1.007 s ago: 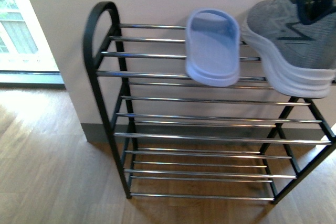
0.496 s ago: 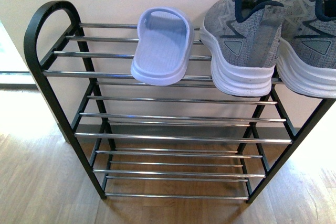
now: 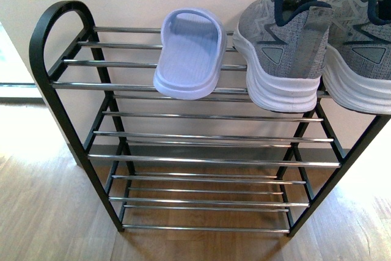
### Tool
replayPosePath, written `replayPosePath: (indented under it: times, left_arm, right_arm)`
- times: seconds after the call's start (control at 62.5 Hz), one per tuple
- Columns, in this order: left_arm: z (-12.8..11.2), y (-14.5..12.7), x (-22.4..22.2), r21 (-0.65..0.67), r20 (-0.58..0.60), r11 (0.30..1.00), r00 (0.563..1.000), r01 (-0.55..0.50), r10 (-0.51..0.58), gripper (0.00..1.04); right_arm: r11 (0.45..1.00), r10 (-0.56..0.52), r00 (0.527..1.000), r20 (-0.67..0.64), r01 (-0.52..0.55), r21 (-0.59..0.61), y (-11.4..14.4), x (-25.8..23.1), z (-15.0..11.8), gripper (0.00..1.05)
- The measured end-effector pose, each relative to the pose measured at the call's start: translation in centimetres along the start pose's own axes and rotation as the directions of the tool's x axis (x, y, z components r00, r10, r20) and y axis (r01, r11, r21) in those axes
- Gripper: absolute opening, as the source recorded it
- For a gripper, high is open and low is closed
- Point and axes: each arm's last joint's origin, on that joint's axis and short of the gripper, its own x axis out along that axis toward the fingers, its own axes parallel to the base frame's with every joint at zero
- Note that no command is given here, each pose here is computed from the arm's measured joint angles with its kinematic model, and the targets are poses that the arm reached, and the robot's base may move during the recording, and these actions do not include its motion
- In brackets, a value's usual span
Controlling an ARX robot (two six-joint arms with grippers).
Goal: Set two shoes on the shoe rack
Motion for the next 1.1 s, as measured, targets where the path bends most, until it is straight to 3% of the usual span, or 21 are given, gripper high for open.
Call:
replayPosePath:
  times: [0.128, 0.272, 0.4, 0.576, 0.751, 1.103]
  left_arm:
    - [4.8, -5.1, 1.5, -0.05, -0.006, 0.982, 0.984, 0.18, -0.18, 0.02]
    - [7.9, -7.3, 5.1, -0.06, -0.052, 0.982, 0.982, 0.18, -0.183, 0.02]
    - [9.5, -7.4, 8.9, -0.055, -0.098, 0.99, 0.986, 0.13, -0.135, 0.02]
    - [10.1, -6.6, 12.5, -0.034, -0.155, 0.996, 0.984, 0.079, -0.083, 0.02]
    - [9.2, -5.7, 15.5, -0.018, -0.224, 0.999, 0.973, 0.048, -0.051, 0.02]
    - [7.8, -7.6, 20.1, 0.004, -0.309, 0.998, 0.95, 0.055, -0.051, 0.02]
  right_arm:
    - [1.0, -0.001, 1.0, 0.0, 0.001, 0.0, 0.0, 0.0, 0.0, 0.96]
    - [1.0, 0.0, 1.0, 0.0, 0.0, 0.0, 0.0, 0.0, 0.0, 0.96]
    - [1.0, 0.0, 1.0, 0.0, 0.0, 0.0, 0.0, 0.0, 0.0, 0.96]
    - [1.0, 0.0, 1.0, 0.0, 0.0, 0.0, 0.0, 0.0, 0.0, 0.96]
    - [1.0, 0.0, 1.0, 0.0, 0.0, 0.0, 0.0, 0.0, 0.0, 0.96]
    - [1.0, 0.0, 1.0, 0.0, 0.0, 0.0, 0.0, 0.0, 0.0, 0.96]
